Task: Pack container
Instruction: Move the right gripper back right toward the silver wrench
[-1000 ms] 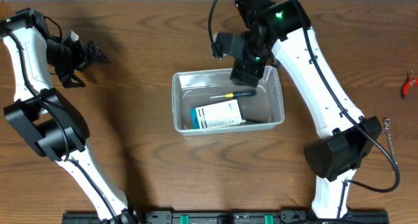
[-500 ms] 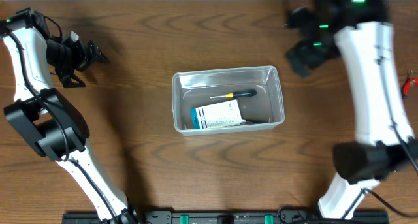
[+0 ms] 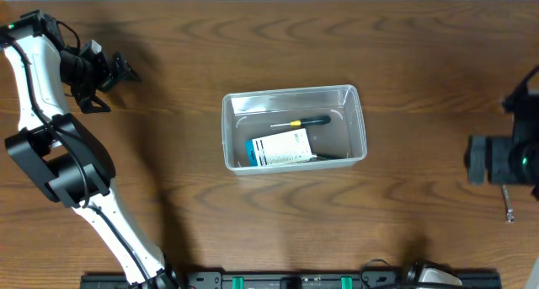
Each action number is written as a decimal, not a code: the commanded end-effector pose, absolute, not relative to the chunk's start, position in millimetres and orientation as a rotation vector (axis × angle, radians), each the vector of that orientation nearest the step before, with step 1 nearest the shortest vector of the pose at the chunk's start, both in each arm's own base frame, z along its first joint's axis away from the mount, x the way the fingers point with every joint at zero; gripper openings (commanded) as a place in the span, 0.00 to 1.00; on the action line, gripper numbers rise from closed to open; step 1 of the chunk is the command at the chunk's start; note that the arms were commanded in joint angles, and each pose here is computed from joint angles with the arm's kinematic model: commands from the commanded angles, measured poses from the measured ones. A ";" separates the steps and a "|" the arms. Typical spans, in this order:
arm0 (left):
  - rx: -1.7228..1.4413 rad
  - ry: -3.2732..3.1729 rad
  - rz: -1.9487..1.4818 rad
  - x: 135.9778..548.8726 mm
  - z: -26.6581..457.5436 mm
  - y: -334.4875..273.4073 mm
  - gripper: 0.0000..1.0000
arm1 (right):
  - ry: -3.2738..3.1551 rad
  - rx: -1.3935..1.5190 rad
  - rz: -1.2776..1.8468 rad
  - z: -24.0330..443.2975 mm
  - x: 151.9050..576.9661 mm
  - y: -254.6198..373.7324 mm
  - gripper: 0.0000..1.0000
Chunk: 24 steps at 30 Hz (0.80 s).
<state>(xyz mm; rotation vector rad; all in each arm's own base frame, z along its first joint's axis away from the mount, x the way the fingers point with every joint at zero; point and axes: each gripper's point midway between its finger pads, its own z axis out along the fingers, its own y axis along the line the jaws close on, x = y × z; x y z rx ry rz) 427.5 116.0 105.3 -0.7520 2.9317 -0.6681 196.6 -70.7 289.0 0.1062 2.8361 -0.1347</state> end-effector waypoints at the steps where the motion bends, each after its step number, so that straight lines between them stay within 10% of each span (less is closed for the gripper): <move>1: -0.736 2.898 -0.640 429.6 120.7 120.0 0.98 | 2.876 0.156 -0.100 271.7 187.3 -69.8 0.99; 10: -0.736 2.898 -0.640 429.6 120.7 120.0 0.98 | 2.828 0.015 -0.453 265.0 208.7 -117.1 0.99; 24: -0.736 2.898 -0.640 429.6 120.7 120.0 0.98 | 3.136 -0.107 -0.186 154.1 204.7 -161.4 0.99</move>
